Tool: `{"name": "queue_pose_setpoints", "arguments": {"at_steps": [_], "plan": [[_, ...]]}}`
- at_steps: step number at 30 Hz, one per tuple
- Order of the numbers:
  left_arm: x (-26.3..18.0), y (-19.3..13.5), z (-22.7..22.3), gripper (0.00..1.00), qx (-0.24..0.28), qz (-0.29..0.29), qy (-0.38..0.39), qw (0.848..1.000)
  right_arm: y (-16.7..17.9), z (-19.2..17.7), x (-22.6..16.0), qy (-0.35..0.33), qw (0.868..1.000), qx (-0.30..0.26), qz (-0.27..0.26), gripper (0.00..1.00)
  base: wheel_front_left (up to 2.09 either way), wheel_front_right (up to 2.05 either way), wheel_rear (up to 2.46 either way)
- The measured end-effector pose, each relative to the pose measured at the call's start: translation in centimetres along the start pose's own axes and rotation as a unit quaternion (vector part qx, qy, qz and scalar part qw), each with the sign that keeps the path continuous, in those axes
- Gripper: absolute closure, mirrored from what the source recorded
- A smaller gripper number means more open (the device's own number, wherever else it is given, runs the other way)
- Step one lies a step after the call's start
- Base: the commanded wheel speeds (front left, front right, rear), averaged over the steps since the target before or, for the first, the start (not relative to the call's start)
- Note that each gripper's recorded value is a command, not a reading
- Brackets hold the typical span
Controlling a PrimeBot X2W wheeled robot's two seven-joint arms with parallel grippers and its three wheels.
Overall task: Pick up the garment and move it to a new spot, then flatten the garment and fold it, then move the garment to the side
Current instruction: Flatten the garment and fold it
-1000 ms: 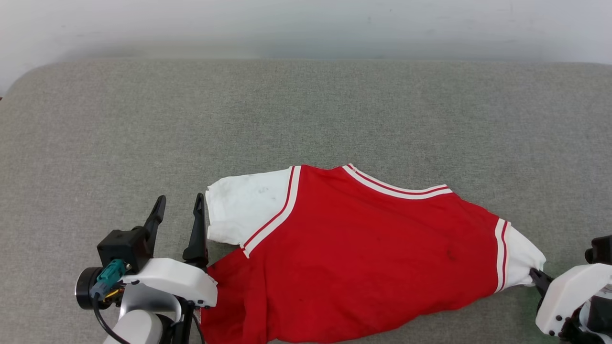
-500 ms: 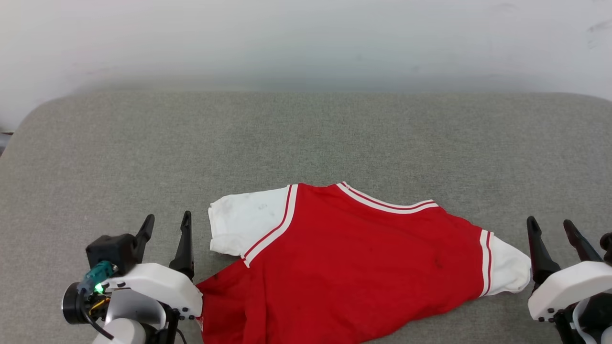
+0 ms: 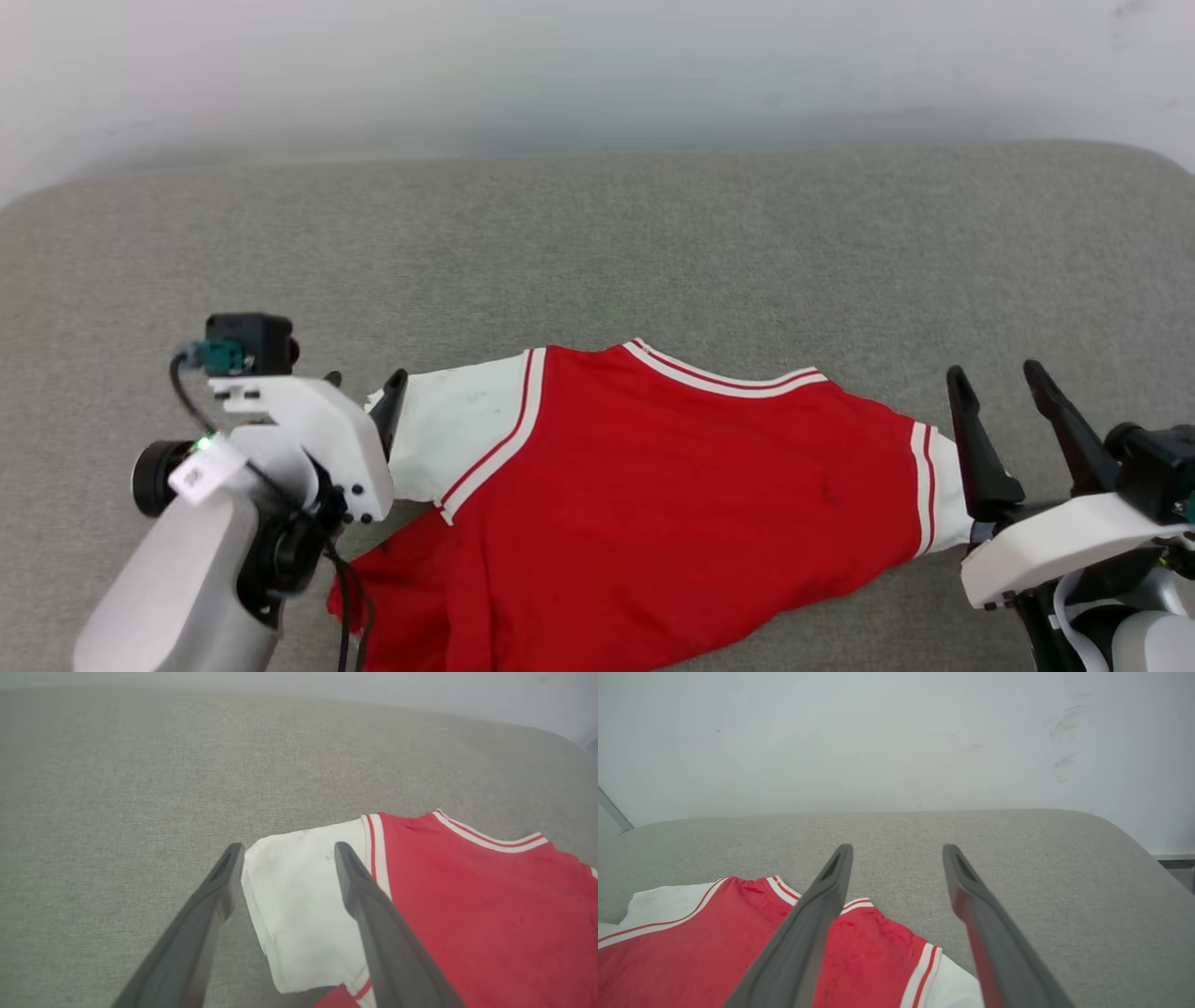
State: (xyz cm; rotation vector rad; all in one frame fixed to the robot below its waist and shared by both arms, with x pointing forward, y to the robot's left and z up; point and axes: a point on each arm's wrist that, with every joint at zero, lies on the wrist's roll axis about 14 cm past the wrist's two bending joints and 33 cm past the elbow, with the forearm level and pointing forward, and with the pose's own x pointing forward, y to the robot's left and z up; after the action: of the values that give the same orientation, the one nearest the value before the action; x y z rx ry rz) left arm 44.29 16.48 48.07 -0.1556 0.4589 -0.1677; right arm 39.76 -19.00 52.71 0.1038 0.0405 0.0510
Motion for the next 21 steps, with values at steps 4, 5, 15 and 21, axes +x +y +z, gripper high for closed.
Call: {"name": "queue_pose_setpoints", "arguments": {"at_steps": [4,5,15,21], "plan": [[2.0,-0.7,-2.4,0.00,0.003,-0.018,0.105,0.994,0.0,-0.2,0.2,0.000,1.000,0.007,0.000,0.00,0.00,0.00,0.00],[2.4,-0.7,-3.2,0.00,-0.002,-0.019,0.132,0.991,-0.1,-0.4,0.2,0.002,1.000,0.009,-0.002,0.00,0.00,0.00,0.00],[5.2,2.4,-8.7,0.00,0.033,0.023,0.303,0.952,-2.1,-2.4,0.5,0.020,0.999,0.027,-0.031,0.00,0.00,0.00,0.00],[5.8,1.4,-10.7,0.58,0.015,-0.008,0.369,0.929,-3.4,-3.6,0.3,0.033,0.997,0.041,-0.052,0.00,0.00,0.00,0.00]]}}
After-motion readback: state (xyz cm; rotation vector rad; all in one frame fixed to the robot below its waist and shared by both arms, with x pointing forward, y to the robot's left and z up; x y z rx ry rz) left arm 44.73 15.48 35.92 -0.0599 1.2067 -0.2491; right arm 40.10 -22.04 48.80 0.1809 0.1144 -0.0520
